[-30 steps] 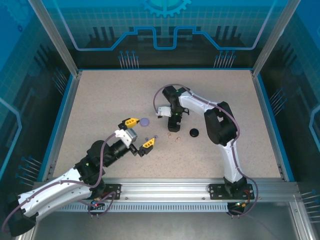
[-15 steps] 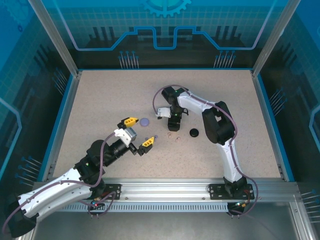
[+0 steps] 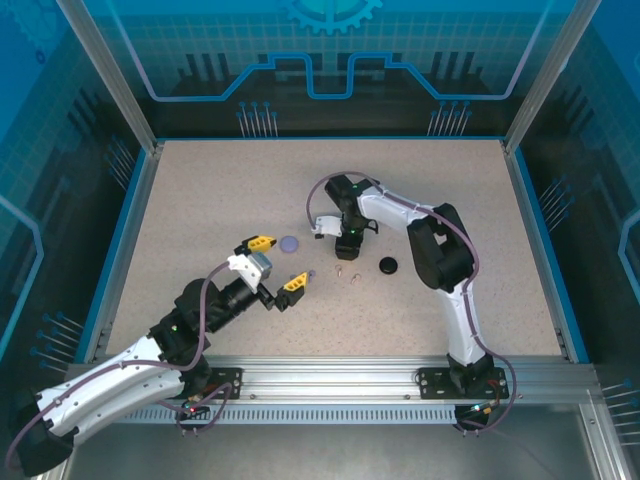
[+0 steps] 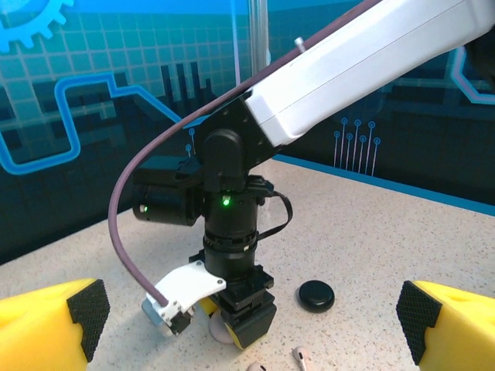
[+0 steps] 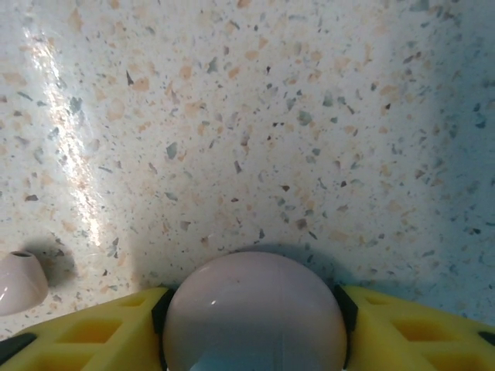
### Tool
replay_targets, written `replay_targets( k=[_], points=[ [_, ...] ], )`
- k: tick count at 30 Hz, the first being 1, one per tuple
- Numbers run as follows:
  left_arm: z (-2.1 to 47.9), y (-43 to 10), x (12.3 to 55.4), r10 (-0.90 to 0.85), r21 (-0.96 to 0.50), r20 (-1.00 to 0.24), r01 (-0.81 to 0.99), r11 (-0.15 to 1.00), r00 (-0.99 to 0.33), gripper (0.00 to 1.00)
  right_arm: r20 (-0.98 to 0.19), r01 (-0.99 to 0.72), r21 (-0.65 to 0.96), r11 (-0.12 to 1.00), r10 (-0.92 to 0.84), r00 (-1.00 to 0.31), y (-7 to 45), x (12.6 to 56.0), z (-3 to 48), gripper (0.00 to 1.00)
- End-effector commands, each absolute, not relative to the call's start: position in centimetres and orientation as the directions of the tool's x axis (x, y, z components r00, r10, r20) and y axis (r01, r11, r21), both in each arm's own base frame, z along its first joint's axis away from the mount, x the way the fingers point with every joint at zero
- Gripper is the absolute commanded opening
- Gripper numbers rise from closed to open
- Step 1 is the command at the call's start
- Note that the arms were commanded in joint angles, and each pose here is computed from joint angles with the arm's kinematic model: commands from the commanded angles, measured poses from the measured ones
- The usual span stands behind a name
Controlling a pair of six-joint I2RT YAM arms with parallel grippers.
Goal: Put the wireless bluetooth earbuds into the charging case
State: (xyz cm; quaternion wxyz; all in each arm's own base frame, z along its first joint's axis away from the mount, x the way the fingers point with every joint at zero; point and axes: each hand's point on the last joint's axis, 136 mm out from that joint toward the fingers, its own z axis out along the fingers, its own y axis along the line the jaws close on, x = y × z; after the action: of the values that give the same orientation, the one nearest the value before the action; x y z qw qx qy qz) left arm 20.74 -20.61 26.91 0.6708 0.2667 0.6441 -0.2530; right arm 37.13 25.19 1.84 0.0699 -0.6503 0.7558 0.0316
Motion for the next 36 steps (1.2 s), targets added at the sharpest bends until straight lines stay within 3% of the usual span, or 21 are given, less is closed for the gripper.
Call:
replay_targets(
  k=[1,11,18,23,28,36],
  points=[
    [25.8,-19.7,21.5,-0.057,-0.079,-0.997,0.643,0.761,-0.054,0.99,-0.282,-0.98,-0.093,0.174,-0.949,-0.141,26.7,38.0,4.3,0.55],
    [21.5,-16.3,24.6,-0.258,-0.408,-0.897,0.452,0.793,-0.358,0.99,-0.418,-0.965,-0.166,0.204,-0.901,-0.119,25.9,36.4,9.0,0.51],
    [19.7,-16.5,27.1,-0.383,-0.66,-0.698,0.336,0.672,-0.605,0.97,-0.566,-0.943,-0.252,0.216,-0.824,-0.037,25.8,33.4,12.9,0.51],
    [19.9,-19.5,28.4,-0.379,-0.777,-0.571,0.332,0.535,-0.728,0.87,-0.597,-0.932,-0.311,0.185,-0.801,0.04,26.0,31.1,14.2,0.51],
    [20.9,-22.4,28.9,-0.339,-0.832,-0.516,0.367,0.415,-0.787,0.82,-0.61,-0.922,-0.349,0.165,-0.787,0.091,26.3,29.6,14.6,0.5],
    [19.8,-26.3,28.0,-0.225,-0.858,-0.468,0.378,0.348,-0.854,0.82,-0.635,-0.914,-0.375,0.154,-0.761,0.133,27.2,28.4,15.8,0.5]
  ],
)
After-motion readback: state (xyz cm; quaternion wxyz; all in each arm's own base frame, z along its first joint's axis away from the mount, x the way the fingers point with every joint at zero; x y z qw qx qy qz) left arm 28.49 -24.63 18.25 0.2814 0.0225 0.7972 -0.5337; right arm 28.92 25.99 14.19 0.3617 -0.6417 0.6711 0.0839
